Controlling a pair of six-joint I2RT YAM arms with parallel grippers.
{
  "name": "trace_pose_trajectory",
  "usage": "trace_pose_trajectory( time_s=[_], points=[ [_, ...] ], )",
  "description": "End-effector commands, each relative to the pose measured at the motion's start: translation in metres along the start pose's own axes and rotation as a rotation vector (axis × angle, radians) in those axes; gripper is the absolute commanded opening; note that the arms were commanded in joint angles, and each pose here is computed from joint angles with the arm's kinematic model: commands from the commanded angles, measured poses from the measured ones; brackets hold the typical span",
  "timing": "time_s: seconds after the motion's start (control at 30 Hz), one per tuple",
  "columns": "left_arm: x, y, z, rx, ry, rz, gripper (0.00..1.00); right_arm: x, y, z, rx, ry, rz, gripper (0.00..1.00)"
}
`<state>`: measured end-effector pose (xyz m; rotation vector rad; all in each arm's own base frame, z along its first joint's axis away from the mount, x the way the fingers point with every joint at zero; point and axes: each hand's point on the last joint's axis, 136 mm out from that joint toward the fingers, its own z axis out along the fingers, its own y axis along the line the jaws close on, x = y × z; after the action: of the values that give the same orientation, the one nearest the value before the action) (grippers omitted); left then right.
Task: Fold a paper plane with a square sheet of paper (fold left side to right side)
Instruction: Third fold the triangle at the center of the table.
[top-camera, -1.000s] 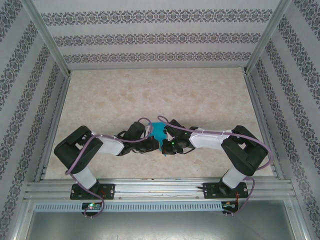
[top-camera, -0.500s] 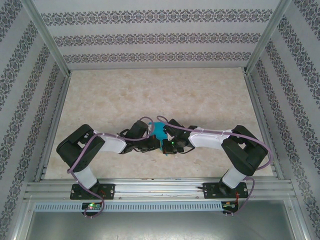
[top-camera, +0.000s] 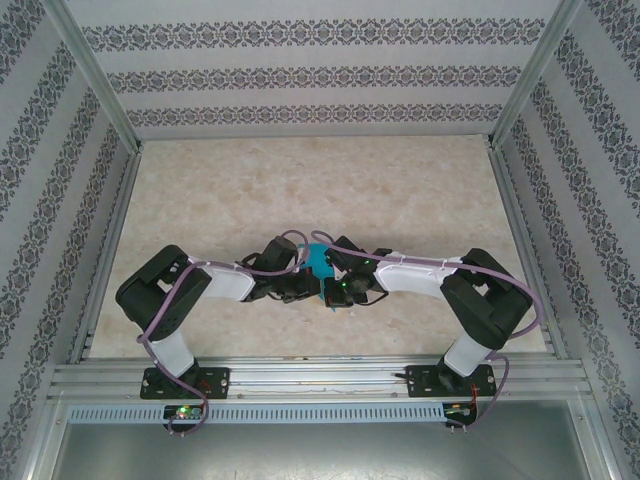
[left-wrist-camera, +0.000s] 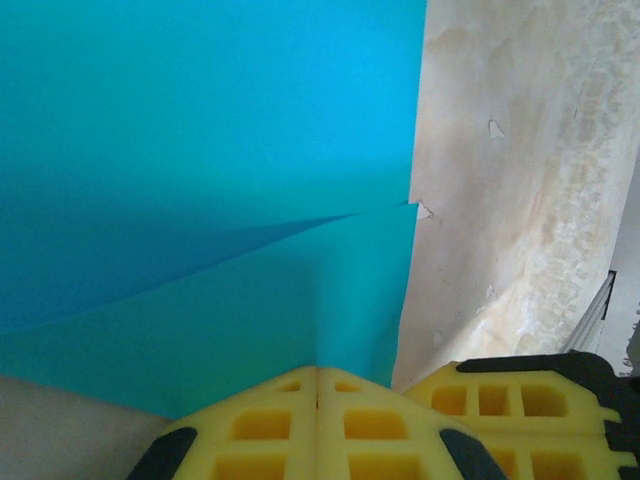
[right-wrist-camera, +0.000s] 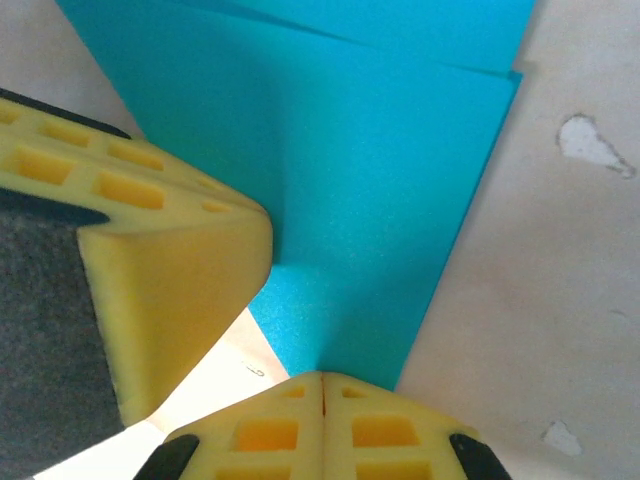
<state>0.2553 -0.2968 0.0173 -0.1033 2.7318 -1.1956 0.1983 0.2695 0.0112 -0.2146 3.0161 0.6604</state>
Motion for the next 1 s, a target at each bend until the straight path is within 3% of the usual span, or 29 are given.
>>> trace_pose_trajectory(
  time_s=[0.0,0.63,0.97],
  points=[
    [-0.021,0.053,-0.004,-0.178,-0.065,-0.046,0.0,0.044,-0.063,0.012,0.252,0.147,0.034,0.0],
    [-0.079,0.081,-0.035,-0.224,-0.167,-0.04,0.0,0.043,-0.06,0.011,0.242,0.145,0.033,0.0],
    [-0.089,0.035,-0.067,-0.155,-0.196,0.093,0.0,0.035,-0.048,0.012,0.179,0.109,0.039,0.0]
  ],
)
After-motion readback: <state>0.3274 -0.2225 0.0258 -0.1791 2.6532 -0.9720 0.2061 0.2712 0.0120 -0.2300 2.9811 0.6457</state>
